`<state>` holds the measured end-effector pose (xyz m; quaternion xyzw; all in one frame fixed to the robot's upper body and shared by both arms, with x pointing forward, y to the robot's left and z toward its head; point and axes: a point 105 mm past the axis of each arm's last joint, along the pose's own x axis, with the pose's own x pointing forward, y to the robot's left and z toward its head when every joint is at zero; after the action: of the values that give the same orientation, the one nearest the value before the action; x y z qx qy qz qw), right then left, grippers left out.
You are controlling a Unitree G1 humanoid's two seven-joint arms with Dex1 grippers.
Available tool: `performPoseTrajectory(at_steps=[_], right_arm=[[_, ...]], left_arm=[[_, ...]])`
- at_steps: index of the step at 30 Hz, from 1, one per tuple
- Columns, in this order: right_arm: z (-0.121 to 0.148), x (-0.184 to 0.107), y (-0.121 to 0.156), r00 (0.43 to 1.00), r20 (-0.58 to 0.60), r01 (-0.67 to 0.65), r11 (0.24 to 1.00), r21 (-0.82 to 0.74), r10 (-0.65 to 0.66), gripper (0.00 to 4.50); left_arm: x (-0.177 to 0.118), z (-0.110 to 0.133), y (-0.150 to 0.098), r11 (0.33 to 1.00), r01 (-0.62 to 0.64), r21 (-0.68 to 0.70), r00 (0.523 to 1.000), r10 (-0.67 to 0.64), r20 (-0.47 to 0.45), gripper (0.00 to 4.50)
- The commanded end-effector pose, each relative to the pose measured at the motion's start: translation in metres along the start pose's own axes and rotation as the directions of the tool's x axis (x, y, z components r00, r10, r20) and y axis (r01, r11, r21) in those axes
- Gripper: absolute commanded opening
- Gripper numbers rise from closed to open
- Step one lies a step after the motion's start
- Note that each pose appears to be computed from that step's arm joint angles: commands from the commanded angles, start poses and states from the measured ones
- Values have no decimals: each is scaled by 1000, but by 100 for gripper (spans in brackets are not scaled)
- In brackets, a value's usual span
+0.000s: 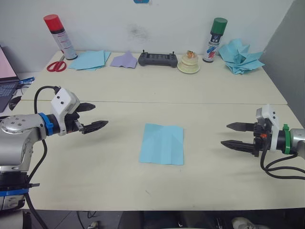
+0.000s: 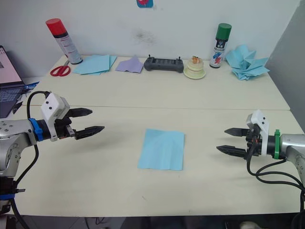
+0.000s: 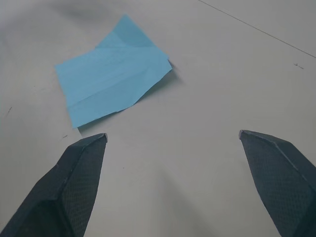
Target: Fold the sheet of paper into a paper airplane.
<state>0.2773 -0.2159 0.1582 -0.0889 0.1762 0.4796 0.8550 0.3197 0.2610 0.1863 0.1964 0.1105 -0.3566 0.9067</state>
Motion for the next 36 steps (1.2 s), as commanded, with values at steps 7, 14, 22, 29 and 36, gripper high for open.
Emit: performPoseTrajectory(at_steps=[7,14,22,29,36], right_arm=[[14,-2,-6,1000,12,13,999,-52,-12,448],[15,2,-11,1000,11,28,997,-65,-27,448],[5,18,-13,998,8,60,995,-84,-59,450],[0,36,-17,993,31,119,989,-89,-117,450],[-8,51,-21,984,36,178,978,-112,-175,450]], left_arm=[[-3,0,2,998,-33,-45,999,34,25,450],[8,-2,-4,996,-33,-86,999,36,36,450],[60,21,-60,990,125,-71,979,-111,174,298],[110,9,-112,970,237,-54,961,-226,162,66],[137,-21,-144,953,298,-43,952,-295,80,1]])
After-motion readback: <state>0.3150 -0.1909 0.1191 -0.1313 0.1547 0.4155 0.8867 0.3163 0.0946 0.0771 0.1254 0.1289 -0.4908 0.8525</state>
